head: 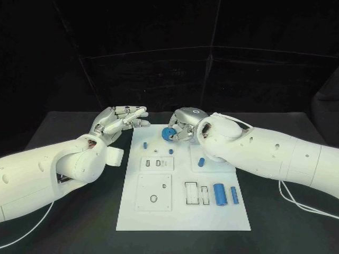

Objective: Assemble the parts on the task board

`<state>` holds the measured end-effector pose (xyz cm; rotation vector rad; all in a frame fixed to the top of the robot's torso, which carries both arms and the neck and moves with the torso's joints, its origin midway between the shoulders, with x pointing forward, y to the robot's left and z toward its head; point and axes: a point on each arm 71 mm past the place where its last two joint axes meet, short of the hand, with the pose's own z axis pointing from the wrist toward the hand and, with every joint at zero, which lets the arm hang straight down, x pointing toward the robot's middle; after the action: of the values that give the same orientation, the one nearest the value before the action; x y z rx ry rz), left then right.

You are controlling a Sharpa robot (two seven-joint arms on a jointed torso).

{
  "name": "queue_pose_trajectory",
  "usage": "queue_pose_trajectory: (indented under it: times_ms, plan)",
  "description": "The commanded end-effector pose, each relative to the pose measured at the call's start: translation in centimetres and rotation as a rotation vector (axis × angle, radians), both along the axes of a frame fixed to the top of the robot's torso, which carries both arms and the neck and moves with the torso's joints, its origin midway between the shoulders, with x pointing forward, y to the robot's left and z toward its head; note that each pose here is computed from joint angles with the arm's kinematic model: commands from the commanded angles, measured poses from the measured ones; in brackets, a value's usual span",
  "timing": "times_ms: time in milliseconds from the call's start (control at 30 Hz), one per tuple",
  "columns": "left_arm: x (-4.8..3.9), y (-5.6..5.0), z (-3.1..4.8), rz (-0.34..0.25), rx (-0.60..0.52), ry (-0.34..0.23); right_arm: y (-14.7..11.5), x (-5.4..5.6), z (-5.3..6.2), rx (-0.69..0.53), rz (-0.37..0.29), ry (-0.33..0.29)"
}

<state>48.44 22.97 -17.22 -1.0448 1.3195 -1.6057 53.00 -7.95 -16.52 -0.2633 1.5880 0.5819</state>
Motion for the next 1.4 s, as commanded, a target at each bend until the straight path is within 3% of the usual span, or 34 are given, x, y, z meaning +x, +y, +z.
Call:
queue_pose_trajectory:
  times_ms: [33, 833, 1233, 1400]
  plan:
    - [-0.01, -0.2, 0.16, -0.016, -0.005, -0.007, 0.4, 0.1, -0.4, -0.045, 0.005, 0.018]
    - [0.01, -0.3, 0.15, -0.017, -0.005, -0.005, 1.7, 0.7, -1.0, -0.073, -0.007, 0.044]
    - [-0.01, -0.3, 0.14, -0.018, -0.004, -0.002, 1.4, 0.7, -1.5, -0.119, -0.007, 0.095]
    - [-0.01, -0.3, 0.13, -0.019, -0.004, -0.001, 1.0, 0.7, -1.0, -0.069, -0.012, 0.052]
